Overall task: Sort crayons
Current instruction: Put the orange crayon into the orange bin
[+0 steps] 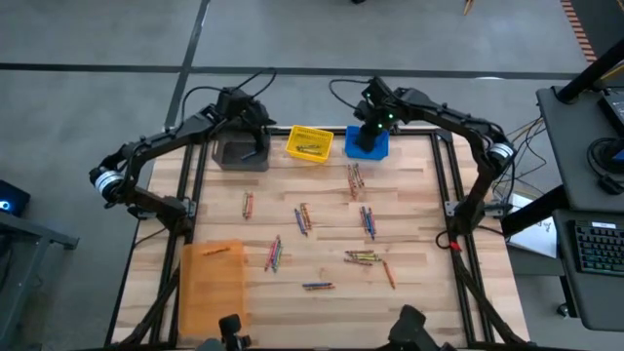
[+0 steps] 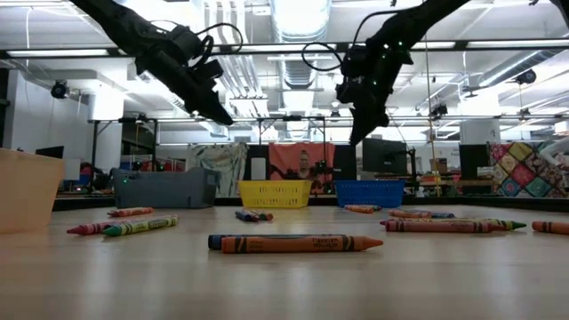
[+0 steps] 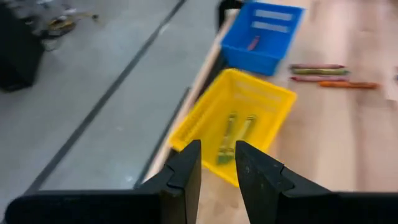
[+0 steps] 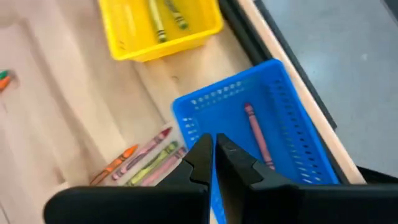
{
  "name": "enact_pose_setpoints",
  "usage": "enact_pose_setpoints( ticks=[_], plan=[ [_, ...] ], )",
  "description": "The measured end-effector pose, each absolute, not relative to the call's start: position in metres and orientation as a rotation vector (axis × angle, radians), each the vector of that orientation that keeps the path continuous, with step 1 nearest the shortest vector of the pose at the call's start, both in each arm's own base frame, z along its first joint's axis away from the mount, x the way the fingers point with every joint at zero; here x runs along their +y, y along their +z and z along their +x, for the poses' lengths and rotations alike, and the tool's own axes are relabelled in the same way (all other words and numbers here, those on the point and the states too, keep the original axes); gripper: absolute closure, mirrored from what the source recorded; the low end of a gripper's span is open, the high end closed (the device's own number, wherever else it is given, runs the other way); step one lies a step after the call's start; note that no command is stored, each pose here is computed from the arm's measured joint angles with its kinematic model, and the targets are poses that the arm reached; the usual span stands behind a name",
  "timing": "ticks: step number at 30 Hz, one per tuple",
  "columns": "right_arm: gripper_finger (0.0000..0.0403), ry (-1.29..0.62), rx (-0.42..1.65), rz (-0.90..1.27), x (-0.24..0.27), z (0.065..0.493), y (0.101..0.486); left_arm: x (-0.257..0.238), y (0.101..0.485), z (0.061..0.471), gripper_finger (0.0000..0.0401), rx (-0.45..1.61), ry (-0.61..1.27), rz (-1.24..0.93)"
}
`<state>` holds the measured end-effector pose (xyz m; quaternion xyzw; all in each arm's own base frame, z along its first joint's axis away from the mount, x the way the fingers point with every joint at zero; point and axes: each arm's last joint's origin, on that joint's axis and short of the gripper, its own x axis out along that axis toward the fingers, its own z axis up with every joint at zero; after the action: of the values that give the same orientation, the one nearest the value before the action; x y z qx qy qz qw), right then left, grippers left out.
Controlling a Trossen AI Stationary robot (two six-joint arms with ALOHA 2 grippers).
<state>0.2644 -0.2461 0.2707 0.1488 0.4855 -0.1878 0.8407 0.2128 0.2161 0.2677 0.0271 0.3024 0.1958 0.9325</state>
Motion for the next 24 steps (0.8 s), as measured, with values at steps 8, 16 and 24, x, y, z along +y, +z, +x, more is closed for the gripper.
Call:
enact_pose_setpoints(
  ticks=[8, 16, 24],
  plan=[
    [0.0394, -0.353, 1.084, 0.325, -0.233, 0.269, 0.267, 0.195, 0.264, 0.218, 0.032, 0.748, 0.336, -0.161],
    [0.0394, -0.341, 1.113, 0.328, -0.231, 0.267, 0.266, 0.173, 0.281, 0.218, 0.032, 0.896, 0.394, -0.545],
    [0.0394, -0.324, 1.116, 0.304, -0.23, 0.268, 0.265, 0.143, 0.266, 0.22, 0.032, 1.054, 0.47, -0.803]
  ],
)
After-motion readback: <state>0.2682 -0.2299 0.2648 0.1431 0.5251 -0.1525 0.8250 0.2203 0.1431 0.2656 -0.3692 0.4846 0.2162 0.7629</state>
